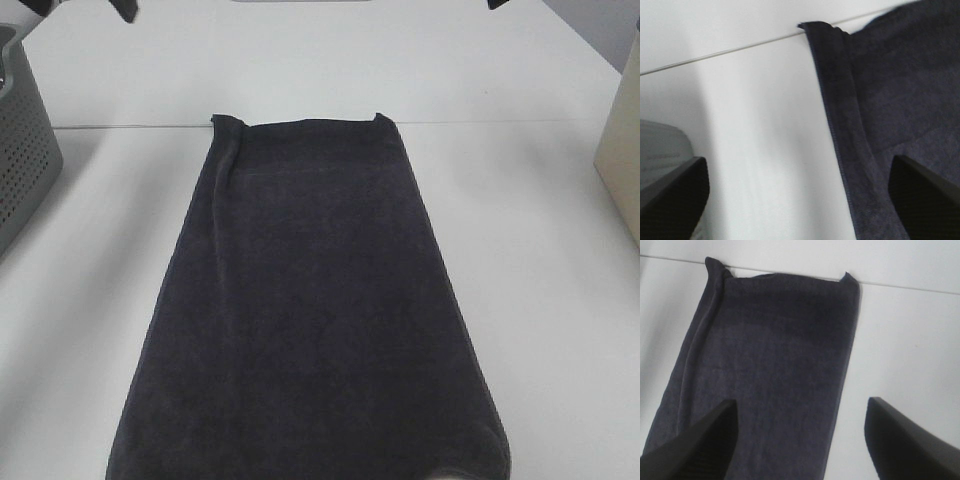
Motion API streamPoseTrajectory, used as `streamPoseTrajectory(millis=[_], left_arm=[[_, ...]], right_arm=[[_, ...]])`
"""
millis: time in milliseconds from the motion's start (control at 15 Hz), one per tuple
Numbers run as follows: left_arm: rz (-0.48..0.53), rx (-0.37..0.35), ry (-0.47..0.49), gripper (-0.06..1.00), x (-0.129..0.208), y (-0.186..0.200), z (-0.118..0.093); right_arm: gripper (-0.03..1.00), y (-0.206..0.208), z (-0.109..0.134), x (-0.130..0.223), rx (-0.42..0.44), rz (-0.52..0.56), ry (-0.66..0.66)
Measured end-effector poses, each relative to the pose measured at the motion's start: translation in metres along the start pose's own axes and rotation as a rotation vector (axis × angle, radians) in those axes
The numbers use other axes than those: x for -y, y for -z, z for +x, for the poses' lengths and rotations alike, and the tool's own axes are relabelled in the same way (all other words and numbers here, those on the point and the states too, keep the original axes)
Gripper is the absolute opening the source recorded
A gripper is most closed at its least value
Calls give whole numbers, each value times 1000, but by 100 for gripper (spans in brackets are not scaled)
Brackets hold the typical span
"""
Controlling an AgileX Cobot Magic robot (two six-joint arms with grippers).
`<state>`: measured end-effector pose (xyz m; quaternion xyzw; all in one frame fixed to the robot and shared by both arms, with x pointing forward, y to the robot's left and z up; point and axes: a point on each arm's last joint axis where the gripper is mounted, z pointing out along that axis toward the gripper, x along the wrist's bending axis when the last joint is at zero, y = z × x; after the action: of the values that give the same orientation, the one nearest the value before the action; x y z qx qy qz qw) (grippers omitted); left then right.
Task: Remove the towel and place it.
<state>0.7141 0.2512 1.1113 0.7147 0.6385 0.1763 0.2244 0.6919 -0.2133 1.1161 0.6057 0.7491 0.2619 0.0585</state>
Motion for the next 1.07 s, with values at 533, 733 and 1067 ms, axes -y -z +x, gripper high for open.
streamPoseTrajectory(millis=[533, 733, 1067], left_arm=[[50, -82, 137, 91, 116, 139, 44], [-29, -84, 132, 91, 186, 198, 26], [-207, -98, 115, 91, 290, 254, 4]], right_arm=[[69, 121, 26, 151, 96, 82, -67], [69, 154, 36, 223, 95, 40, -66], [69, 173, 41, 329, 105, -60, -76]])
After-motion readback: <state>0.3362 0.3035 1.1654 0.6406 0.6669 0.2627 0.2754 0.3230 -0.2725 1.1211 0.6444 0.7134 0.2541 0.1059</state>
